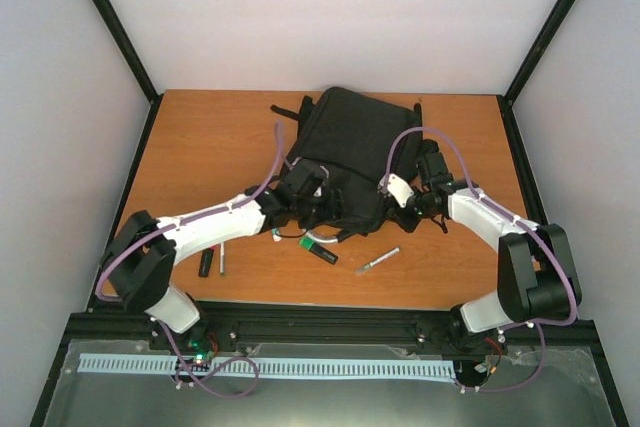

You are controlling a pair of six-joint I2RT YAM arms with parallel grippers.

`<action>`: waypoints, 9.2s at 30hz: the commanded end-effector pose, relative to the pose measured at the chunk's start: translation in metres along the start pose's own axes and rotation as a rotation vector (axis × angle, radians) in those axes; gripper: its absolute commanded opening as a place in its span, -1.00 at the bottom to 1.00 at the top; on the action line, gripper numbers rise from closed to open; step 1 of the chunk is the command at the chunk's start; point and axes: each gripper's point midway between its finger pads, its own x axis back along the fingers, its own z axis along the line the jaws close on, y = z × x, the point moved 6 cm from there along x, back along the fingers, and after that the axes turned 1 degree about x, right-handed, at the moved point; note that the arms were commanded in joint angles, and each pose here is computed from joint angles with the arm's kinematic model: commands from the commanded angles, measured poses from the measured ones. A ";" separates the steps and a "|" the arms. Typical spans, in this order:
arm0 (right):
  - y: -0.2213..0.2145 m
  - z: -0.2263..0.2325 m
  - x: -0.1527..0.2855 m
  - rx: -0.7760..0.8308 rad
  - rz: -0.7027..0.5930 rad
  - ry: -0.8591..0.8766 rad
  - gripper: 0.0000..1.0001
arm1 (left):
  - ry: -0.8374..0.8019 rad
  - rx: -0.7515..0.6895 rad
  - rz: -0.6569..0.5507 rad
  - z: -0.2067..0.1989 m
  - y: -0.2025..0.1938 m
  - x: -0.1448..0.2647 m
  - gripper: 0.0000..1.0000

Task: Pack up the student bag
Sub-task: Zip the student bag at the center of the board, then pick up the stationery from the center of the board, then adjust the student bag at the center of the board.

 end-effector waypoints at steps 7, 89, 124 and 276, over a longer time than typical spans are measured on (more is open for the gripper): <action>0.019 0.010 -0.001 0.037 -0.045 0.047 -0.94 | -0.112 0.130 0.057 -0.026 -0.002 -0.040 0.23; 0.120 0.014 0.146 0.073 -0.435 -0.070 1.00 | 0.220 -0.522 -0.474 0.012 0.016 0.124 1.00; 0.067 0.019 0.019 0.338 -0.038 -0.237 0.06 | 0.325 -0.199 -0.222 0.091 -0.011 0.073 0.41; 0.128 -0.065 0.017 0.123 -0.032 -0.263 0.05 | -0.025 -0.374 -0.112 0.013 0.004 0.066 -0.98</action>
